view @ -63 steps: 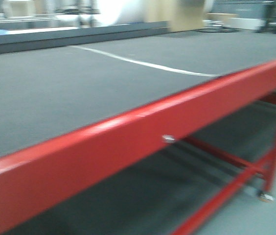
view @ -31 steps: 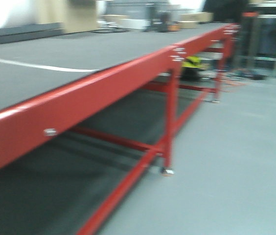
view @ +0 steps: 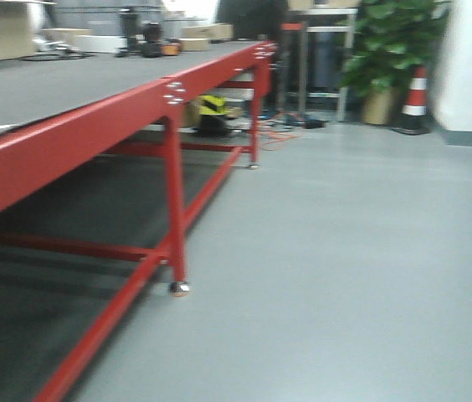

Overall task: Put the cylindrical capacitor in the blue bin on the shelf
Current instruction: 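Drive the base away from the table toward the blue bin shelf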

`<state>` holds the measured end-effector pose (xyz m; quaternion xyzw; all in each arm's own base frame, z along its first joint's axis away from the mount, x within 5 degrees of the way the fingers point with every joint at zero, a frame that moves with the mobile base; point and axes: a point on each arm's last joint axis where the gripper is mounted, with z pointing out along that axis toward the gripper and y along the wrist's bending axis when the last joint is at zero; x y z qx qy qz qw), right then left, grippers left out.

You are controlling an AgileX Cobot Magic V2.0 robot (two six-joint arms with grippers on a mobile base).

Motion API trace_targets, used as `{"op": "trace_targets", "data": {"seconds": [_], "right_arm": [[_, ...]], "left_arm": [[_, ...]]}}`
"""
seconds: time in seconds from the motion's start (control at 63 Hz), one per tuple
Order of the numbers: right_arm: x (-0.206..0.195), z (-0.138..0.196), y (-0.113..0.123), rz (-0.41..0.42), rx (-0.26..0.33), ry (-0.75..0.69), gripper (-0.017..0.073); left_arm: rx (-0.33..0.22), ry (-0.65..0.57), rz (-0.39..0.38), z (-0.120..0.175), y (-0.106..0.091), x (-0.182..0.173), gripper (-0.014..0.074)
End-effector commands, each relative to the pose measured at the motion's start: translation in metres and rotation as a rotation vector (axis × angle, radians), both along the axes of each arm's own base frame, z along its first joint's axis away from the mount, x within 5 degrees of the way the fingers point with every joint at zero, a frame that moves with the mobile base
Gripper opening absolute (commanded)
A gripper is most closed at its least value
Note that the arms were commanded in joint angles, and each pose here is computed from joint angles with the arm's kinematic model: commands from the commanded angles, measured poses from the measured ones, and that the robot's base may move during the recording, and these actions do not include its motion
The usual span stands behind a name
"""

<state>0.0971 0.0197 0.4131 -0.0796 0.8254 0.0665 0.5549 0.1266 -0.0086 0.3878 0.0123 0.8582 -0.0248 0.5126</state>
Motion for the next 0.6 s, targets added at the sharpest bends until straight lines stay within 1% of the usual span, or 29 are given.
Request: {"op": "trace_targets", "data": {"seconds": [0.0, 0.588], "right_arm": [[-0.0015, 0.0055, -0.0005, -0.002, 0.001, -0.046, -0.0162], [-0.0015, 0.0055, -0.0005, -0.002, 0.001, -0.046, -0.0162]], "left_arm": [[-0.009, -0.03, 0.002, 0.0044, 0.0001, -0.0014, -0.0111], [-0.009, -0.03, 0.002, 0.0044, 0.0001, -0.0014, -0.0111]]}}
